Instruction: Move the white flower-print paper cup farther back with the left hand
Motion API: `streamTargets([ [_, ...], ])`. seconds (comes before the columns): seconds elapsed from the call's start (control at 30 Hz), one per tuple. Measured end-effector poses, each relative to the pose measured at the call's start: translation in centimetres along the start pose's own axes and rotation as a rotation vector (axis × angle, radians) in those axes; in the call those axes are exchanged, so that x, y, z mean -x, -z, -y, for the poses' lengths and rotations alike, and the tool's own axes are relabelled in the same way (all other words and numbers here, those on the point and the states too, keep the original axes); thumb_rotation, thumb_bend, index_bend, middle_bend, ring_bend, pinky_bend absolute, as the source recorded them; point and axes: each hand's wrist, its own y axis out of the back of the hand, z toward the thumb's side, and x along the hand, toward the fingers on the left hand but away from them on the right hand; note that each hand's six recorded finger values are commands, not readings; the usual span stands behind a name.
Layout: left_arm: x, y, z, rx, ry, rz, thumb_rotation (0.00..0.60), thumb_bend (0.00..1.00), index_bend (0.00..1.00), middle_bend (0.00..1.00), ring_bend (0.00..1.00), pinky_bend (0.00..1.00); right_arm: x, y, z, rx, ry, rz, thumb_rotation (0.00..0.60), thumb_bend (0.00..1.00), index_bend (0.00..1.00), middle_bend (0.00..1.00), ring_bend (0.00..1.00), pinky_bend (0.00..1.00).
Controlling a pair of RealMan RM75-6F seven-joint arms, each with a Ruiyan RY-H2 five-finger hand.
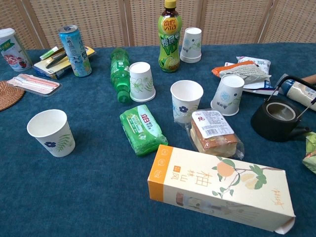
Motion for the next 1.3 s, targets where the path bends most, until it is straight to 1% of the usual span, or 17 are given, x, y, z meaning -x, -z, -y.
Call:
streamTargets([
  [0.47,-0.2,0.1,0.6,-0.015,0.02,-0.011,0.6,0.43,0.11,0.0,0.0,0.0,0.1,0.1,-0.2,0.005,0.007,0.002,0.6,0.22,0.0,0.0,0.0,0.0],
  [0.53,-0.2,0.2,0.7,-0.019,0.029,-0.015,0.6,0.43,0.1,0.0,0.0,0.0,0.1,0.2,-0.2,0.005,0.007,0.005,0.6,0.22,0.0,0.0,0.0,0.0],
  [0.67,-0.5,0.6,1.2,-0.03,0.063,-0.026,0.6,0.43,0.01,0.0,0.0,0.0,0.2,0.2,-0.3,0.01,0.009,0.003,0.6,0.22,0.0,0.0,0.0,0.0],
  [0.73,-0.7,0.7,1.6,-0.027,0.084,-0.03,0.6,0.43,0.0,0.0,0.0,0.0,0.2,0.2,-0.5,0.013,0.013,0.001,0.6,0.22,0.0,0.0,0.0,0.0],
  [0.83,-1.5,0.5,2.4,-0.018,0.121,-0.024,0.6,0.41,0.0,0.0,0.0,0.0,0.3,0.3,-0.6,0.018,0.016,0.004,0.6,0.22,0.0,0.0,0.0,0.0],
  [0.97,-3.2,-0.4,3.5,-0.006,0.164,0.003,0.6,0.39,0.0,0.0,0.0,0.0,0.3,0.4,-0.6,0.023,0.015,0.005,0.6,0.22,0.0,0.0,0.0,0.0],
  [1.3,-6.8,-3.6,6.0,-0.017,0.223,0.053,0.6,0.39,0.0,0.0,0.0,0.0,0.3,0.3,-0.8,0.03,0.019,0.002,0.6,0.22,0.0,0.0,0.0,0.0],
])
